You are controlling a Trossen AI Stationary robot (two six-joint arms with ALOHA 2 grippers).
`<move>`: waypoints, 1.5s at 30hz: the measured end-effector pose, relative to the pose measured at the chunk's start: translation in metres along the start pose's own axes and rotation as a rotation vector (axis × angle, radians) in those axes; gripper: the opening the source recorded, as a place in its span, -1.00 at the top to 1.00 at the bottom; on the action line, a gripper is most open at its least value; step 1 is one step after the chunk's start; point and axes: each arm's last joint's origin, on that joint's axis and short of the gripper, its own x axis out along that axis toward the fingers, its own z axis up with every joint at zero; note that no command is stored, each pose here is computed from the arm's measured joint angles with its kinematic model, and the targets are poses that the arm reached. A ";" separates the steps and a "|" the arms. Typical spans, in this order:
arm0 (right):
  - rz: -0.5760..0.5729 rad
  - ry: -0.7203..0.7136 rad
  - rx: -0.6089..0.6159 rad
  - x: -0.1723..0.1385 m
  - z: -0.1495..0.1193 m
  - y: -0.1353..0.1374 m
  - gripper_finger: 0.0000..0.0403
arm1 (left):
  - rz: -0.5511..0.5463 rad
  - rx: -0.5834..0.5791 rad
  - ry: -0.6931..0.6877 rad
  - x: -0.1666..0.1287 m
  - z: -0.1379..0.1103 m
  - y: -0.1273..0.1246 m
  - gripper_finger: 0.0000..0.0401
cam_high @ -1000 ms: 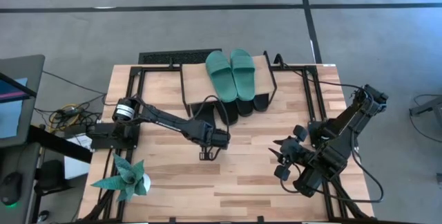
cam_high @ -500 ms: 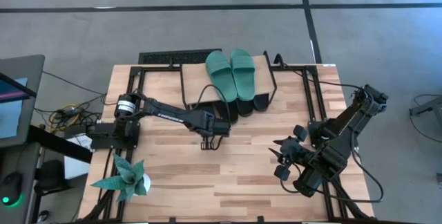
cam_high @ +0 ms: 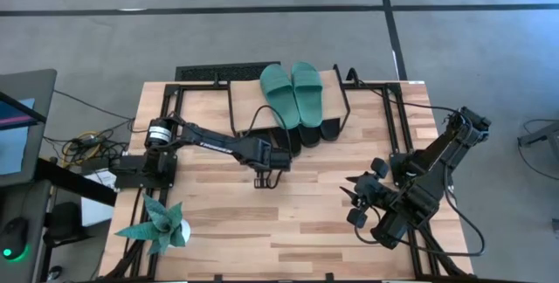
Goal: Pick and place slides into the shelf
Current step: Put the black slide under the shelf, then adjust the black slides under the shelf
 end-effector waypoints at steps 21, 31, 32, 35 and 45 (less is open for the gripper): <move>-0.002 0.001 -0.008 0.000 0.000 0.000 0.36 | -0.007 -0.010 -0.004 -0.004 -0.001 -0.012 0.79; -0.003 0.001 -0.006 0.001 0.000 0.000 0.36 | -0.125 0.022 -0.302 -0.041 0.027 -0.025 0.49; -0.003 0.001 -0.005 0.001 0.000 0.000 0.36 | -0.136 0.029 -0.309 -0.039 0.028 -0.026 0.49; 0.000 -0.001 0.000 0.001 0.001 0.000 0.36 | -0.129 0.033 -0.303 -0.025 0.032 -0.029 0.53; 0.009 -0.005 0.018 0.000 0.001 0.001 0.36 | -0.007 -0.077 -0.408 0.000 0.048 -0.031 0.65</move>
